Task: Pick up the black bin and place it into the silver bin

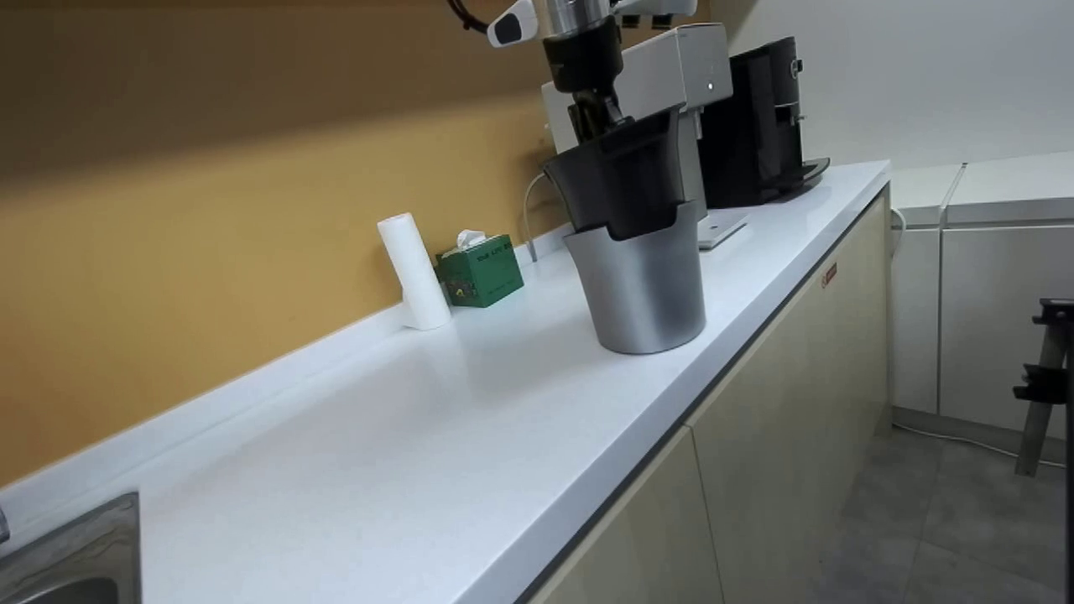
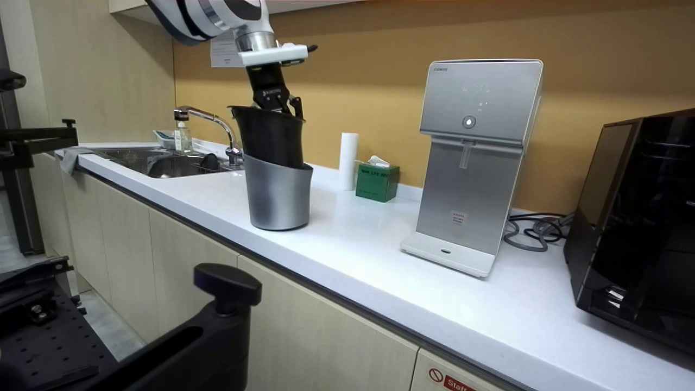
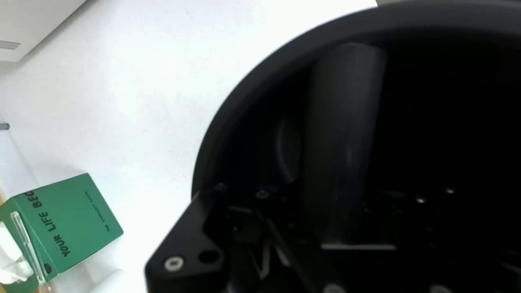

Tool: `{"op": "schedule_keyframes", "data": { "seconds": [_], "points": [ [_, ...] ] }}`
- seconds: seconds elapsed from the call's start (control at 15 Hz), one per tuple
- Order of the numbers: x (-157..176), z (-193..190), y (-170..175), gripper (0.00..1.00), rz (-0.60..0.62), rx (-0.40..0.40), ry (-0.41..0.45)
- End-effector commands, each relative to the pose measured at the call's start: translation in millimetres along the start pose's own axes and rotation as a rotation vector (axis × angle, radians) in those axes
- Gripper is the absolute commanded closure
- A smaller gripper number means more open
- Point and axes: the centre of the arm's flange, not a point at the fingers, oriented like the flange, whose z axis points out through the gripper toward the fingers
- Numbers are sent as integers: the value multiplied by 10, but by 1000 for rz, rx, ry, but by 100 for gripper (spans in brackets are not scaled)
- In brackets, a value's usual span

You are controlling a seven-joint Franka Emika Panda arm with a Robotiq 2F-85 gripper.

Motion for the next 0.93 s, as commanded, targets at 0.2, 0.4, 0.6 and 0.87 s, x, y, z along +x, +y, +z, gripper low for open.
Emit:
{"op": "schedule_keyframes", "data": {
  "seconds": [0.2,0.4,0.6,0.87],
  "points": [
    [107,232,28,100,249,89,-57],
    [85,364,70,100,327,128,-62],
    [40,474,140,75,374,168,-73],
    [-10,559,213,53,416,216,-76]
  ]
}}
